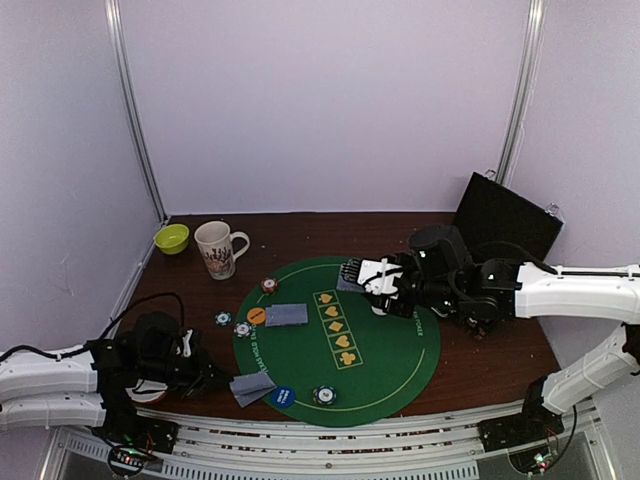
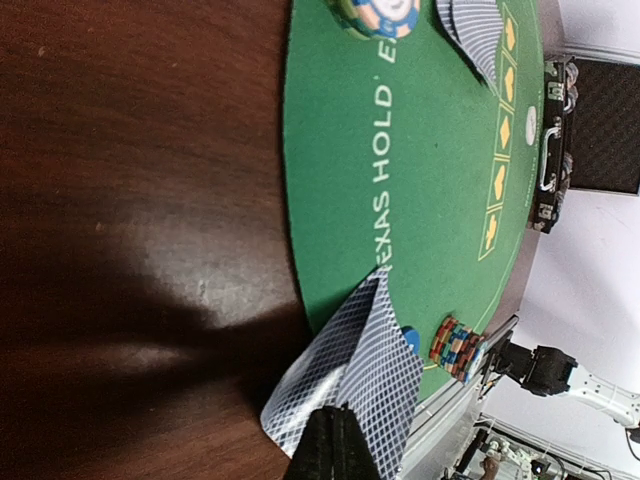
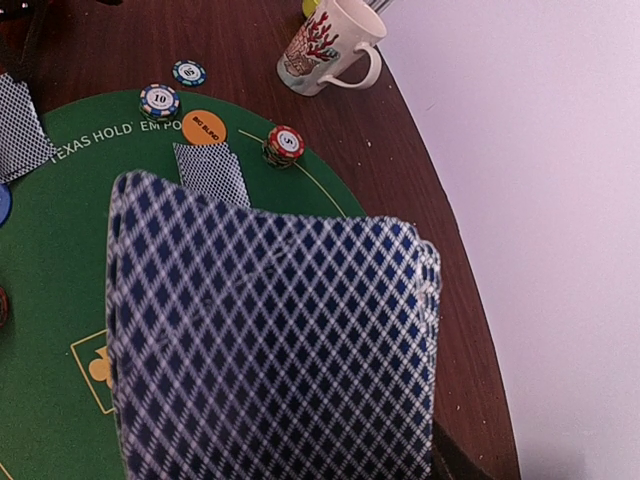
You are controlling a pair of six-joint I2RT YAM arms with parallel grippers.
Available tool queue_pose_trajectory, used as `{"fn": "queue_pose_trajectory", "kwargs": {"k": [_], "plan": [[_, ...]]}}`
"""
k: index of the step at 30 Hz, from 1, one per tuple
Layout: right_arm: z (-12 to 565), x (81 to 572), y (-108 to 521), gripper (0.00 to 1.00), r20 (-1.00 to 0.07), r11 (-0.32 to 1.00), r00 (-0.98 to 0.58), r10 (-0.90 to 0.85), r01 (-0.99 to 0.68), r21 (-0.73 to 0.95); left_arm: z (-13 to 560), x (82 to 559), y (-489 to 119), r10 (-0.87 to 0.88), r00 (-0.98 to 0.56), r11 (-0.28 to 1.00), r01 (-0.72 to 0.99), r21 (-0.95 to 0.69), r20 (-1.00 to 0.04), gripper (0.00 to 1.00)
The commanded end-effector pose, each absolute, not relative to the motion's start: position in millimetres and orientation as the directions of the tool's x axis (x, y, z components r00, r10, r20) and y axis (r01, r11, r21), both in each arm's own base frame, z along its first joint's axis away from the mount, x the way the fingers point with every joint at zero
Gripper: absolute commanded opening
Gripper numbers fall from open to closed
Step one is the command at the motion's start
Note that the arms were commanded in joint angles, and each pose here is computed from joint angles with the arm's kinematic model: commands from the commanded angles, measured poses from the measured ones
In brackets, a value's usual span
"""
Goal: Distribute texas hold em gaming equipment
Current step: Distribute the poker card in the small blind area.
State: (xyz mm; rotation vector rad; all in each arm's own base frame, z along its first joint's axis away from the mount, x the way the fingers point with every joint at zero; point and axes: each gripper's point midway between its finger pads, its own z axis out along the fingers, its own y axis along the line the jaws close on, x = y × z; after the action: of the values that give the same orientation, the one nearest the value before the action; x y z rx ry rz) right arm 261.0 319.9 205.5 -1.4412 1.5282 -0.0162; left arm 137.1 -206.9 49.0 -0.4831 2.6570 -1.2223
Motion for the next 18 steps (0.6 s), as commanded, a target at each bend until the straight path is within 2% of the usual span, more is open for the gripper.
{"fn": "queue_pose_trajectory", "kwargs": {"k": [1,10,15,18], "plan": [[213.4,258.7,314.7,0.46,-0.631,0.310,0.203,-0.748,-0.735,-0.604,50.8,137.8,-204.2,-0.385,-0.923,0.605,-0.241,-0.759,-0.014,0.03],[212.7,258.3,314.5,0.46,-0.630,0.308,0.203,-0.750,-0.735,-0.603,47.0,132.0,-201.5,-0.377,-0.926,0.619,-0.257,-0.743,0.006,0.23],[213.1,258.9,315.1,0.46,-0.626,0.303,0.205,-0.753,-0.736,-0.606,56.4,133.6,-202.4,-0.385,-0.923,0.614,-0.264,-0.744,0.010,0.25],[212.7,258.8,315.4,0.46,-0.623,0.300,0.203,-0.755,-0.738,-0.605,65.1,138.9,-198.6,-0.405,-0.914,0.622,-0.257,-0.740,-0.023,0.26]]}}
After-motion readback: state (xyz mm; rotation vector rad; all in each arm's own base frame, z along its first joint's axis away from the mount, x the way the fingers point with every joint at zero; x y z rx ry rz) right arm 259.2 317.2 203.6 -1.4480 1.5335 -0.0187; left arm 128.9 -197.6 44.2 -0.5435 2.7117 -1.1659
